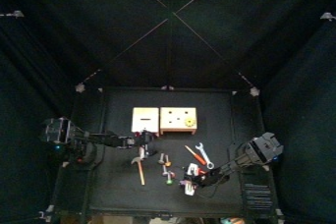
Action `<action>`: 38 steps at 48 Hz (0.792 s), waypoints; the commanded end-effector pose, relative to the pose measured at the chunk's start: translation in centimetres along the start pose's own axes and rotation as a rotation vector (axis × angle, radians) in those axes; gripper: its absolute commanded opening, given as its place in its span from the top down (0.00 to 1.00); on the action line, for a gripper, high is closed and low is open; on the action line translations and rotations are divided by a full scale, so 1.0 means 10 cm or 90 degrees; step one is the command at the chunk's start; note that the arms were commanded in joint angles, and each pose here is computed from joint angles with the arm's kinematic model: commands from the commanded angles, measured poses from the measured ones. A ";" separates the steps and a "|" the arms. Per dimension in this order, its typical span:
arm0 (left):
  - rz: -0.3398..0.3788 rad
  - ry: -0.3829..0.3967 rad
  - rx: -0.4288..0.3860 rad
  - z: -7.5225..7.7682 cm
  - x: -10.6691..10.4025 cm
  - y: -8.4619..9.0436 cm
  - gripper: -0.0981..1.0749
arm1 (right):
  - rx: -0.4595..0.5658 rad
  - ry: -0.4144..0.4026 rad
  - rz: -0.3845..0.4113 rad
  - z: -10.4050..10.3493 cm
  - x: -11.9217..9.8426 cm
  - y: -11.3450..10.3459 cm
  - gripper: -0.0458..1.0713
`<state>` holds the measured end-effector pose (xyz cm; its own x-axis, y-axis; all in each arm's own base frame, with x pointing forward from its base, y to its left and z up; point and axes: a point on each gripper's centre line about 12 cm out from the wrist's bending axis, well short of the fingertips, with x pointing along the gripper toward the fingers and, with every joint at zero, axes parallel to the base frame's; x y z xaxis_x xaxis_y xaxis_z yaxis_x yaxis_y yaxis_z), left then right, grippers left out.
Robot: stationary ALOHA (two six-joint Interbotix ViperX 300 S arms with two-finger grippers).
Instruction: Pick up purple gear
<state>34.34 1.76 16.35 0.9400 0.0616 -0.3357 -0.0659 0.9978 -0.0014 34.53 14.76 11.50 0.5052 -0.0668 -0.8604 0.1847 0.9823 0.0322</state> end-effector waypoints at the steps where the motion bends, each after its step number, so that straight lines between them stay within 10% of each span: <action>1: 0.005 -0.014 -0.002 0.07 0.01 0.02 0.04 | 0.005 -0.013 0.012 0.08 -0.03 0.06 0.05; 38: 0.005 -0.011 0.000 0.05 0.00 0.03 0.04 | 0.027 0.016 0.049 -0.09 0.11 0.06 0.20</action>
<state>34.26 1.93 16.22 0.9386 0.0667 -0.3386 -0.0712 0.9975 -0.0009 34.24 15.13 9.53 0.4812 -0.0015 -0.8766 0.1917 0.9760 0.1036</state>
